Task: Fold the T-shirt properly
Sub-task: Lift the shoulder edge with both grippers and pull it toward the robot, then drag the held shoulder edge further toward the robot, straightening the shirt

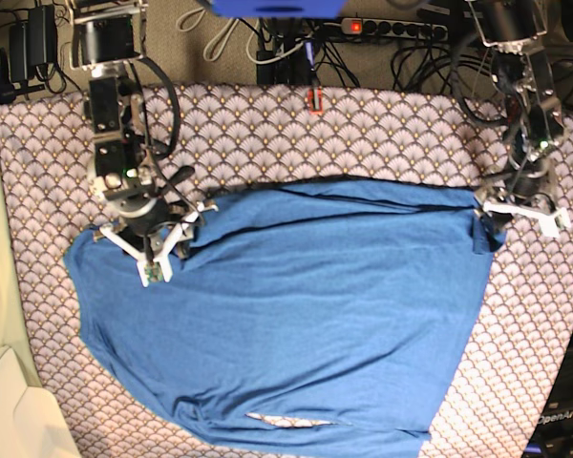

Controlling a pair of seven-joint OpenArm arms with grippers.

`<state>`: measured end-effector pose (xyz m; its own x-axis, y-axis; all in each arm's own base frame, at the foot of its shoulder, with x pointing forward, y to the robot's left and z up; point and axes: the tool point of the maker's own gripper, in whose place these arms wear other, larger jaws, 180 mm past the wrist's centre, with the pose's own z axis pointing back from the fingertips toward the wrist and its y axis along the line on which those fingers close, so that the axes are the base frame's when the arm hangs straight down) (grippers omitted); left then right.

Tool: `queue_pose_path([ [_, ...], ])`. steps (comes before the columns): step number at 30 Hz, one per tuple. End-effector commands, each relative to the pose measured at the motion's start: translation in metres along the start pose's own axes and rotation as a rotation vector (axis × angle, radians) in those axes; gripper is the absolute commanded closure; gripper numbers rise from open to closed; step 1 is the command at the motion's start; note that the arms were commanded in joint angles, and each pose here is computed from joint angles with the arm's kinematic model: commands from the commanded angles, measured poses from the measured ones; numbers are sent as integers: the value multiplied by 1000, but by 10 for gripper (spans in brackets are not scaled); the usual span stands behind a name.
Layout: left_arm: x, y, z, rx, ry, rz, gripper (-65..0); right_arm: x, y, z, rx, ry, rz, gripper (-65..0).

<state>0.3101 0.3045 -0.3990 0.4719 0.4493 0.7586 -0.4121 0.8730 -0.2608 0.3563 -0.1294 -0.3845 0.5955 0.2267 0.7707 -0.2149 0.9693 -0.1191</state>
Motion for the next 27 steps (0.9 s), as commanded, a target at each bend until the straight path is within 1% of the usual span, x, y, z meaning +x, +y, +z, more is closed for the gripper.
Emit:
queue_pose_path([
  [1,10,0,-2,-4,-25,-2,-393,17,-4,2,-10,-52,7,-245],
  [5,1,3,-4,5,-2,5,-393,12,-2,3,-7,-42,6,-245],
  [19,-1,1,-5,1,0,12,-393,12,-4,3,-10,-42,4,-245],
  [24,-20,-9,-14,-18,53,3,-390,12,-4,3,-10,-42,4,-245],
  [27,-21,-9,-14,-21,56,8,-389,9,-3,3,-9,-37,4,-246],
])
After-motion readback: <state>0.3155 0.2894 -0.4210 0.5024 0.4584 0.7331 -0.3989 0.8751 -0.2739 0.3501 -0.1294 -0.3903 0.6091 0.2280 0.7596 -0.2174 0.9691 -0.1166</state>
